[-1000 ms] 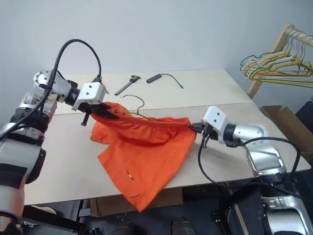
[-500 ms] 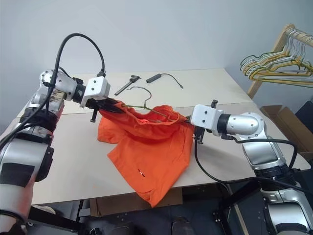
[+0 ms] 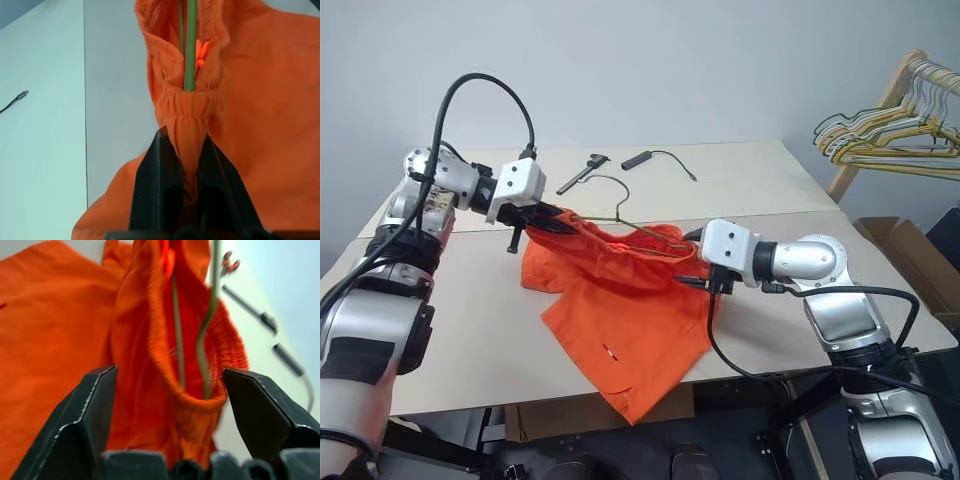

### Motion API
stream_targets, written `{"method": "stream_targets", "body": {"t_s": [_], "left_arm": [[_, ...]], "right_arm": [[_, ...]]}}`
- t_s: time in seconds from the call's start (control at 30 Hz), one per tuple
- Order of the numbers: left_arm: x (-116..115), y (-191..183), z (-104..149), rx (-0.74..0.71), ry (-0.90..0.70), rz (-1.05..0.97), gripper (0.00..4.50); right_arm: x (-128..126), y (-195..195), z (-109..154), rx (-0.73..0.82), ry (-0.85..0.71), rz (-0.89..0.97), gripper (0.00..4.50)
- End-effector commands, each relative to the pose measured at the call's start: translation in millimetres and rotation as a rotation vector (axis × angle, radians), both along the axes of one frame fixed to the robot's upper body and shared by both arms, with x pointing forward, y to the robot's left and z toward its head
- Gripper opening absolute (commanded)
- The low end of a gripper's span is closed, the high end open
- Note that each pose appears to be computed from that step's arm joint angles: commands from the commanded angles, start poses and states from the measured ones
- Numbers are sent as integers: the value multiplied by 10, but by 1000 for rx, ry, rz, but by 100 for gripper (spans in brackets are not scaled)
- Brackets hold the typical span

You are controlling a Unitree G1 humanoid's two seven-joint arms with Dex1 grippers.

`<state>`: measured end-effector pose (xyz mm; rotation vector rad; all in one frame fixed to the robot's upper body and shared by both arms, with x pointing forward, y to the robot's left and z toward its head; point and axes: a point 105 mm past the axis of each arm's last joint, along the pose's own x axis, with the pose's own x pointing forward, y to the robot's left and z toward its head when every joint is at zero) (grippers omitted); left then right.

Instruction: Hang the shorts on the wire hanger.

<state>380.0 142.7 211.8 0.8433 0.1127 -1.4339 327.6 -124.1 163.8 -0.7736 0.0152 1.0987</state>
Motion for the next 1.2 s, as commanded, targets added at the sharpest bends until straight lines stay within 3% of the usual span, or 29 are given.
{"method": "stream_targets", "body": {"t_s": [0.03, 0.3, 0.67, 0.93, 1.07, 1.2], "left_arm": [[-42, -34, 136, -26, -39, -36, 0], [-8, 108, -28, 97, -54, 19, 0], [-20, 91, 61, 73, -56, 6, 0], [-51, 139, 59, 107, -56, -1, 0], [-50, 152, 59, 108, -58, 4, 0], [-48, 155, 78, 92, -60, 11, 0]], "right_arm": [[133, -59, 50, 50, 12, -80, 368], [105, -275, 339, 175, -36, -139, 368], [-107, -356, -182, 111, 179, -119, 368], [6, -311, -354, 149, 274, -156, 368], [17, -276, -322, 169, 296, -139, 281], [64, -275, -313, 182, 317, -168, 138]]}}
